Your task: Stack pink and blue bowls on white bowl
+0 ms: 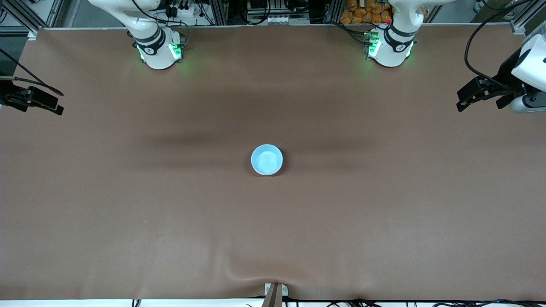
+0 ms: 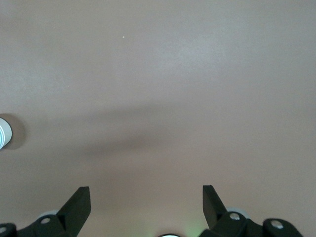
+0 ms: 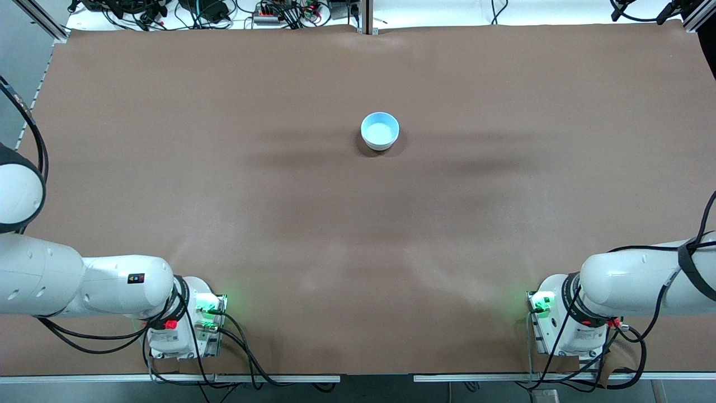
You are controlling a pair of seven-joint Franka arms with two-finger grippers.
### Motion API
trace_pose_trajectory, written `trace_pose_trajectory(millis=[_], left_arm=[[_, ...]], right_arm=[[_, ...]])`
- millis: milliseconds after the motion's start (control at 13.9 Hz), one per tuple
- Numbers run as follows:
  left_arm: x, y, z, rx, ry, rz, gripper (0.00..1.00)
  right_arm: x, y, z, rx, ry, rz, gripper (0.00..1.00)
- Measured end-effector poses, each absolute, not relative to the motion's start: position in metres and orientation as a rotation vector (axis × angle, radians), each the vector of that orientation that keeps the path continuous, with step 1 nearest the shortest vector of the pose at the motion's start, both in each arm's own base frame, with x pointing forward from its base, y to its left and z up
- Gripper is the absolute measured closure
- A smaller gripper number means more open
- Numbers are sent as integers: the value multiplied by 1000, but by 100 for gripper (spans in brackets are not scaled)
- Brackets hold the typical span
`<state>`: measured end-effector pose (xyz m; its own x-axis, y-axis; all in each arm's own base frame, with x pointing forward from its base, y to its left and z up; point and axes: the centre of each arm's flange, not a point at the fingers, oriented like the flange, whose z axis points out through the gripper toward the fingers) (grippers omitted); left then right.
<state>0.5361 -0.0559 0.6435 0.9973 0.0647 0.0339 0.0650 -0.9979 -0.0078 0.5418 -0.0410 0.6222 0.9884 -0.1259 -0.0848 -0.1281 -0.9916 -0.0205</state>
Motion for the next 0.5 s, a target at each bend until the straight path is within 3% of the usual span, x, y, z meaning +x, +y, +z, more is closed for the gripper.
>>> trace_pose_trajectory(millis=[504], left_arm=[[536, -57, 644, -3131, -87, -57, 0]], right_arm=[[542, -40, 623, -3108, 195, 127, 0]])
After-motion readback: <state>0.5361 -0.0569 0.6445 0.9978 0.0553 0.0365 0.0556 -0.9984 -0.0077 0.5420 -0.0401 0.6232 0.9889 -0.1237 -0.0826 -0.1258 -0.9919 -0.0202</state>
